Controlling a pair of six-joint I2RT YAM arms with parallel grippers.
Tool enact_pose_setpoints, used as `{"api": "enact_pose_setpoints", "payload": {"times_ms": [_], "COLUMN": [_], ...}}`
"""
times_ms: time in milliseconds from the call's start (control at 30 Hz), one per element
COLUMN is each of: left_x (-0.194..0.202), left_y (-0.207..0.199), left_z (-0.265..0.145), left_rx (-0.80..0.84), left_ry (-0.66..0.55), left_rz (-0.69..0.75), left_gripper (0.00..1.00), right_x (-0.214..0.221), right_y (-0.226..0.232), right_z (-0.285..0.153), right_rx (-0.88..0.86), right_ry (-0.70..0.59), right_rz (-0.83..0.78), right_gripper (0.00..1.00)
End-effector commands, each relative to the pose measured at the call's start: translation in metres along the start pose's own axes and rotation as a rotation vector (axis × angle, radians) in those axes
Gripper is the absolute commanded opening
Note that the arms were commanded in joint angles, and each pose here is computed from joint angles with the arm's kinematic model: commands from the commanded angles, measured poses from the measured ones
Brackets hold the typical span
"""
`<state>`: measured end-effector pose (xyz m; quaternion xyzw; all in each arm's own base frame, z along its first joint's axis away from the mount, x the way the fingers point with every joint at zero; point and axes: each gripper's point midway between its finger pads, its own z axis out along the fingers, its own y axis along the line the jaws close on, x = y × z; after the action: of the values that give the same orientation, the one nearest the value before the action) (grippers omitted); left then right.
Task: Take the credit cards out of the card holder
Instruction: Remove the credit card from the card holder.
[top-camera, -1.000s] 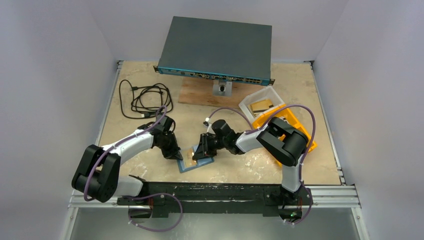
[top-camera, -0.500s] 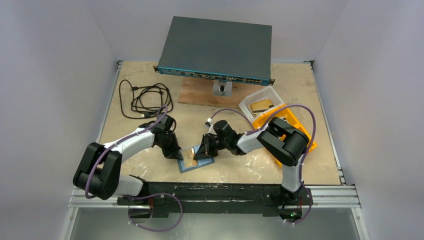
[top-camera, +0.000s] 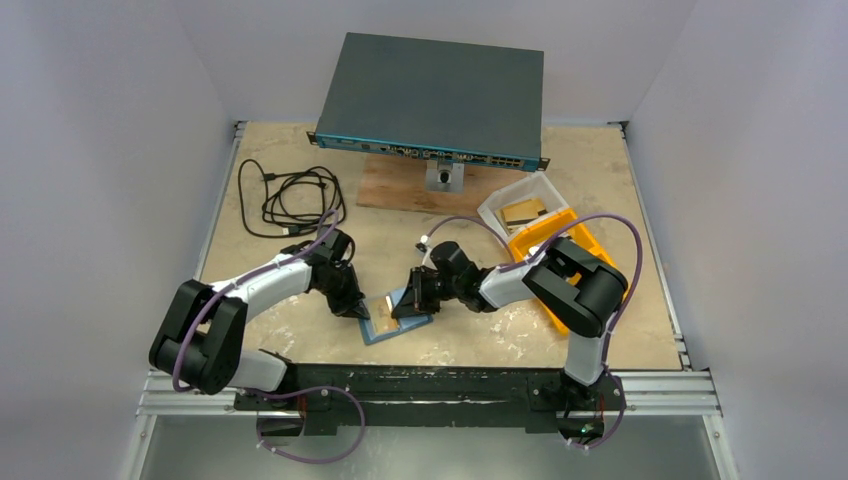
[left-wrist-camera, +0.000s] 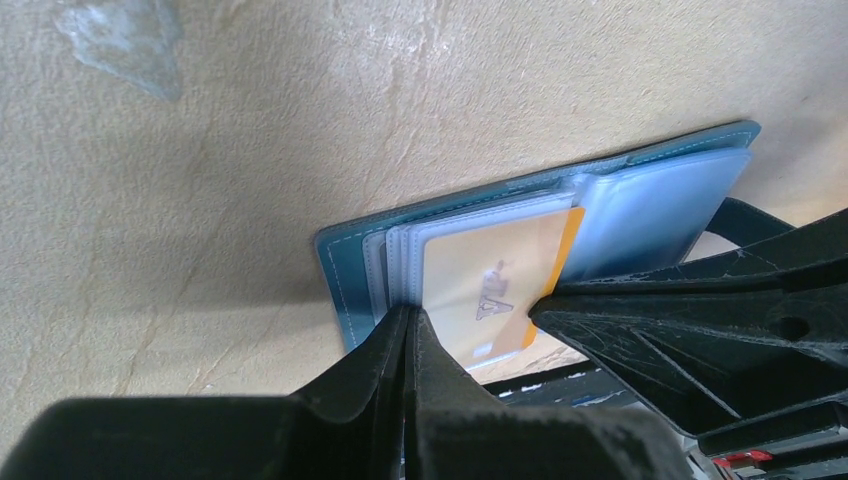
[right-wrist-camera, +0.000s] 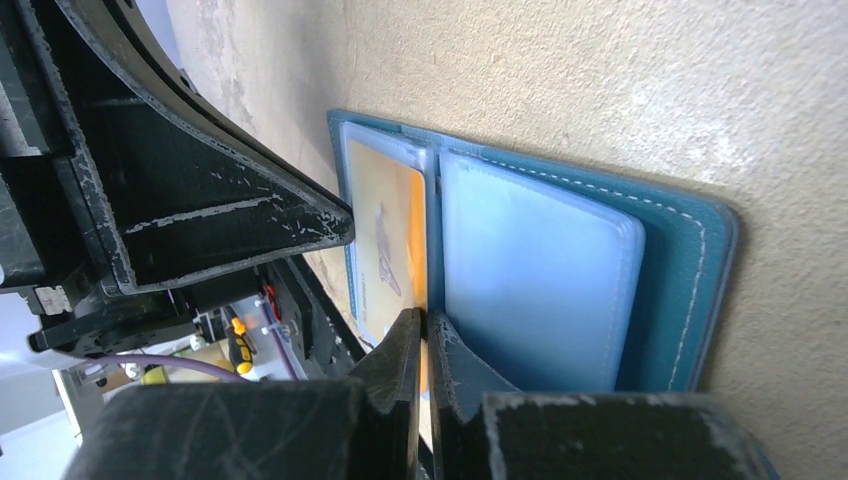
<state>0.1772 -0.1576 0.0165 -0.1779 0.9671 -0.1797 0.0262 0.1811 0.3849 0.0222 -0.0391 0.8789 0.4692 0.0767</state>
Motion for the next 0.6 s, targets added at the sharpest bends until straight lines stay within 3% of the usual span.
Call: {"api": "enact_pose_setpoints", "payload": {"times_ms": [0, 100, 300, 567], "left_x": [-0.003, -0.003, -0.001, -0.001], "left_y": [0.037, 0.037, 0.035, 0.034], "left_z": [0.011, 0.012, 0.016, 0.016], "left_rx": [-0.164, -0.164, -0.142, -0.14], "left_ry": [-0.034, -0.031, -0.016, -0.011], "left_rz": [0.018, 0.018, 0.025, 0.027], "left_gripper": [0.0, 0.0, 0.0, 0.0], "right_x": [-0.005, -0.005, -0.006, -0.003], "right_y": [-0.015, -0.012, -0.005, 0.001], "right_z": [-0.01, -0.01, -0.006, 0.002], "right_rx": [0.066, 0.057, 0.018, -0.035], "right_ry": [-0.035, -0.034, -0.019, 0.013], "right_rz": [-0.011, -0.018, -0.027, -0.01], "right_gripper": [0.0, 0.02, 0.16, 0.21]}}
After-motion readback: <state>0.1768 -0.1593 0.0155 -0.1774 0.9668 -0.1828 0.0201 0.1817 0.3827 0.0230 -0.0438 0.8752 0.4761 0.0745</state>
